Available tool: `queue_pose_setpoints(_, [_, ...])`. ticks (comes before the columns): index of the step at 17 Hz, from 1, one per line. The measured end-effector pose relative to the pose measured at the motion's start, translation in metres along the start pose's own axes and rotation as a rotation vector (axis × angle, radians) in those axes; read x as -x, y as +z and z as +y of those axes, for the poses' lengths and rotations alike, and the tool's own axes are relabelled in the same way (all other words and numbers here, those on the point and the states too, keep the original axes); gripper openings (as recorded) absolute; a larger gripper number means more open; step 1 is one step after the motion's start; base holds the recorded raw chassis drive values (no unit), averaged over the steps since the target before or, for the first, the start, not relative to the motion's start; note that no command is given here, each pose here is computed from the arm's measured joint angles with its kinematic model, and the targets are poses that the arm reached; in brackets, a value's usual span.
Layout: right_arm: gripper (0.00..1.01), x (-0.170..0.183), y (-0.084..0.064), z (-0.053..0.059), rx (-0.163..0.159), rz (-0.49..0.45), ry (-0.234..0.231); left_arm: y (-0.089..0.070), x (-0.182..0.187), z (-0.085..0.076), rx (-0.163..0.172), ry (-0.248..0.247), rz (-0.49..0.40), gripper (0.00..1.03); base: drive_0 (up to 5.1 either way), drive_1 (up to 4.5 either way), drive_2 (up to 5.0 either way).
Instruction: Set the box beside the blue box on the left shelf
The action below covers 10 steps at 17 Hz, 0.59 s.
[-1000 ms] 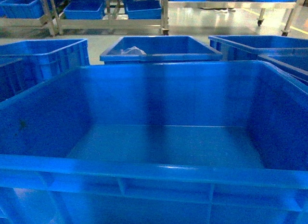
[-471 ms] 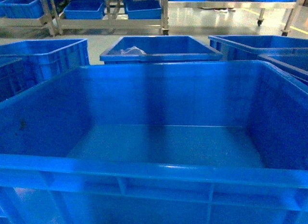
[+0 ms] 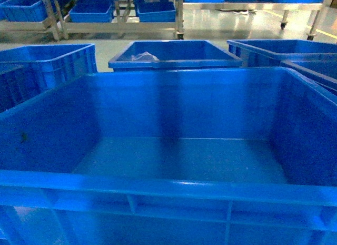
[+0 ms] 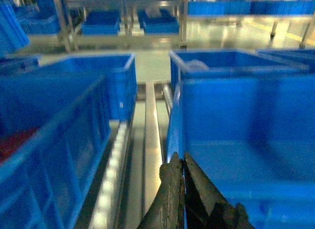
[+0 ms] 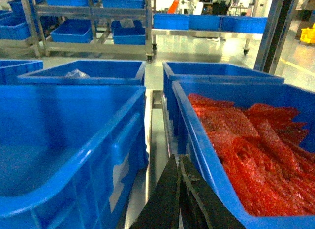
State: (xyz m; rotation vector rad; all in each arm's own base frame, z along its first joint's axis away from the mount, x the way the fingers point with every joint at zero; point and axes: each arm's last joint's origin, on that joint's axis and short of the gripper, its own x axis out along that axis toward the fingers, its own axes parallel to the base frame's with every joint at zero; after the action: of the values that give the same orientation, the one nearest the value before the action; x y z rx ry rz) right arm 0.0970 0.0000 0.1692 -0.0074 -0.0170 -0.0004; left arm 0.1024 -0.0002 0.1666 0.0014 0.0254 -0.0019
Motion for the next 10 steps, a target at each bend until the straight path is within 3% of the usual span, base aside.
queue_pose_setpoints(2, [0.02,-0.0002,-0.0024,0.0000,0.000,0.018,0.001,0.0030,0.0051,-0.0001,0.000,-0.002,-0.046,0.02,0.0,0.00,0.0])
queue_pose_setpoints(6, [0.02,-0.0001,-0.0020,0.0000,0.000,0.014,0.001,0.0013,0.0050,0.0000,0.000,0.000,-0.030,0.02,0.0,0.00,0.0])
queue_pose_setpoints(7, [0.07,-0.0001,-0.0019,0.0000,0.000,0.013,0.001,0.0009,0.0050,0.0000,0.001,0.000,-0.026,0.08,0.0,0.00,0.0])
queue_pose_setpoints(8, [0.22,-0.0001,-0.0019,0.0000,0.000,0.013,0.001,0.0009,0.0050,0.0000,0.001,0.000,-0.026,0.20,0.0,0.00,0.0])
queue_pose_setpoints(10, [0.61,-0.0001,-0.0019,0.0000,0.000,0.013,0.000,0.0009,0.0050,0.0000,0.001,0.000,-0.025,0.59,0.0,0.00,0.0])
